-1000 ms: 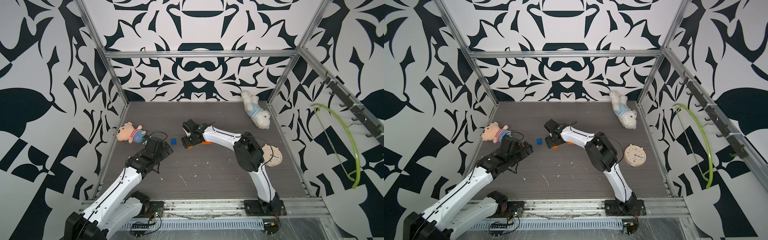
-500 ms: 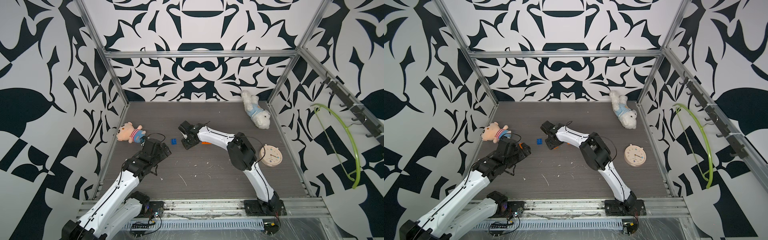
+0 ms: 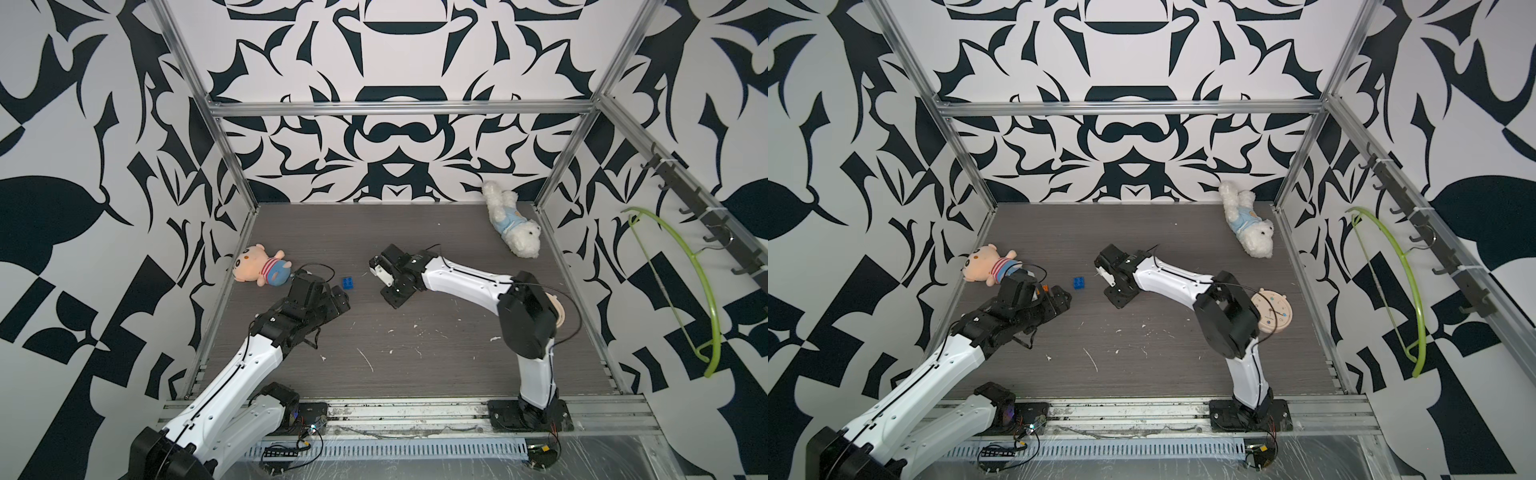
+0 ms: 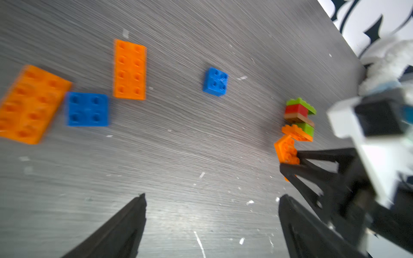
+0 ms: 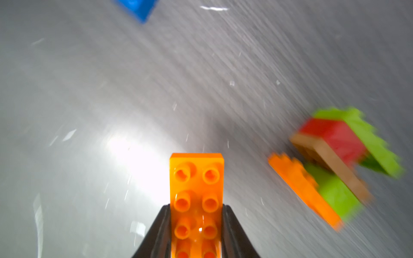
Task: Assemble the number 5 with lego
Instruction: Pick up the lego brick from the center of the board, then place the lego brick at the center of the board, then pick up the lego brick from the center of the board, then assemble the lego brick with the lego brick.
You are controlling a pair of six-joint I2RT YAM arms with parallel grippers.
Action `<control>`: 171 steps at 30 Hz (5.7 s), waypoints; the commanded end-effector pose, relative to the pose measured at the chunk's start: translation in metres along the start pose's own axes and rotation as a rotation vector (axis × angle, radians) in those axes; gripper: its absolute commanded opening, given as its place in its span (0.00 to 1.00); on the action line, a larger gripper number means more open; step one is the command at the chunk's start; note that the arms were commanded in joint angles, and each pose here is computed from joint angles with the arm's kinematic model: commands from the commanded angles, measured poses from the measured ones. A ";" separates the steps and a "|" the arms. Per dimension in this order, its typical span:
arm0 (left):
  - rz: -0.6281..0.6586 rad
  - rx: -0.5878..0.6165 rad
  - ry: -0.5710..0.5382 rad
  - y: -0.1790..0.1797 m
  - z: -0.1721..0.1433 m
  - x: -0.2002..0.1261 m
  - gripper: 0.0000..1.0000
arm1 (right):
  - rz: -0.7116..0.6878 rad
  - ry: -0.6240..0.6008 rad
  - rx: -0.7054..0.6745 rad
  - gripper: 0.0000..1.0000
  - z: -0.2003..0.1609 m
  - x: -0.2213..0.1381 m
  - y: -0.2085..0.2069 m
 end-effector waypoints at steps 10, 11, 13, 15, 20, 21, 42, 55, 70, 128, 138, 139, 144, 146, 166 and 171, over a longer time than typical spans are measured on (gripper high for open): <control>-0.204 0.184 0.441 -0.061 -0.057 0.063 0.99 | 0.334 -0.071 -0.322 0.30 -0.079 -0.018 -0.020; -0.199 0.173 0.442 -0.061 -0.057 0.067 0.99 | 0.345 -0.056 -0.327 0.30 -0.079 -0.014 -0.023; -0.188 0.153 0.434 -0.060 -0.057 0.071 0.99 | 0.397 -0.010 -0.349 0.31 -0.085 -0.005 -0.026; -0.128 0.128 0.388 -0.053 -0.052 0.073 0.99 | 0.446 0.025 -0.371 0.31 -0.086 0.003 -0.025; -0.046 0.090 0.296 -0.039 -0.044 0.067 0.99 | 0.458 0.025 -0.434 0.32 -0.079 0.014 -0.017; -0.040 0.091 0.291 -0.037 -0.043 0.065 0.99 | 0.442 0.025 -0.474 0.32 -0.081 0.015 -0.014; 0.033 0.120 0.252 -0.034 -0.031 0.059 0.99 | 0.239 0.057 -0.638 0.50 -0.064 0.035 -0.024; 0.164 0.144 0.050 -0.028 0.014 0.039 0.99 | -0.110 -0.320 -0.269 0.59 -0.026 -0.051 -0.045; 0.564 0.298 0.188 -0.033 0.065 0.137 0.72 | -0.095 -0.681 0.506 0.98 -0.062 -0.127 -0.053; 0.355 0.397 0.272 -0.128 -0.051 0.101 0.28 | -0.330 -0.295 0.977 1.00 -0.145 -0.098 -0.085; 0.333 0.454 0.315 -0.163 -0.118 0.119 0.27 | -0.406 -0.254 1.091 1.00 -0.181 -0.103 -0.097; 0.343 0.456 0.313 -0.163 -0.119 0.121 0.27 | -0.418 -0.253 1.097 1.00 -0.183 -0.104 -0.097; 0.373 0.465 0.313 -0.163 -0.125 0.130 0.28 | -0.419 -0.265 1.112 1.00 -0.189 -0.105 -0.097; 0.382 0.470 0.325 -0.163 -0.128 0.133 0.28 | -0.420 -0.266 1.109 1.00 -0.190 -0.105 -0.096; 0.388 0.463 0.374 -0.162 -0.145 0.154 0.29 | -0.172 -0.298 1.026 1.00 -0.176 -0.077 -0.079; 0.389 0.463 0.379 -0.161 -0.146 0.154 0.29 | -0.090 -0.300 1.086 0.99 -0.181 -0.065 -0.078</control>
Point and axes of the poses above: each gripper's point midway between its finger pads, its own x axis out along the fingers, its own y axis along the line the jaws close on, z = x × y, the point moved 6 cm from there along -x, back along the fingers, and after that the axes turned 8 degrees about -x, right-handed, at the moved point
